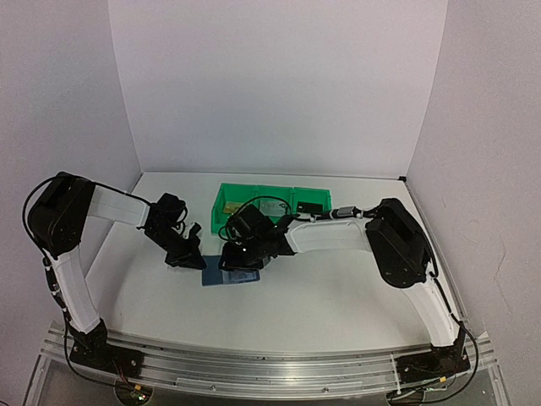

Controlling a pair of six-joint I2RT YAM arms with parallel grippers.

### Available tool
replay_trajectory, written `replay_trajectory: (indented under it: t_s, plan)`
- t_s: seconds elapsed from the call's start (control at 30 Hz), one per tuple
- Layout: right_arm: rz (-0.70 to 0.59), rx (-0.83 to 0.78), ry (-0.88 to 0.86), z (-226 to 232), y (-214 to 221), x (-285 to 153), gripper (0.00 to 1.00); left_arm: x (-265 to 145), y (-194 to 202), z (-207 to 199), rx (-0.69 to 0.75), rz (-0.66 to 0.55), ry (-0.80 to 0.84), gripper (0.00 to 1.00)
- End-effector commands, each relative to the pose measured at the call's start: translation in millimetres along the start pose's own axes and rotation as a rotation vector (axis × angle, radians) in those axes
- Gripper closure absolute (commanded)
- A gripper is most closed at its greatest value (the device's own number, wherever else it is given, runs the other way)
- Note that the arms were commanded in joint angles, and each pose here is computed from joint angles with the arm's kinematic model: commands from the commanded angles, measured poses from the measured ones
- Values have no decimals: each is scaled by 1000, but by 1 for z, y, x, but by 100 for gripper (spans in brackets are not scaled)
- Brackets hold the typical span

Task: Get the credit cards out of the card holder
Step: Remove the credit card from the card holder.

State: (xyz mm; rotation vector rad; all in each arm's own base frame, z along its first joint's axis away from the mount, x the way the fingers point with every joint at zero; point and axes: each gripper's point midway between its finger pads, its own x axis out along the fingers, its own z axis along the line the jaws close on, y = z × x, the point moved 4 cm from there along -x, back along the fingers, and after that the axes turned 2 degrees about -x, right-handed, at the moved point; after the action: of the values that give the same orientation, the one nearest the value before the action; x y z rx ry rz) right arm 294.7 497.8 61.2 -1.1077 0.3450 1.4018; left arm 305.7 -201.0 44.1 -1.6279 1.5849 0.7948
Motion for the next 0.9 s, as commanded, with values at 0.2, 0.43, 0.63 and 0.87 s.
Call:
replay_trajectory:
  t_s: [0.2,0.43,0.63,0.87]
  plan:
    - [-111,-11,119,-7,-13,-29,59,7,2,10,0,9,-52,100]
    - [-171,-24,249,-17,-26,-53,53,7,1,11,-2,9,-58,100]
    - [-81,18,243,-29,-4,-26,51,6,2,12,2,5,-68,100]
    - [-39,22,216,-29,3,-16,53,6,1,11,2,3,-67,100]
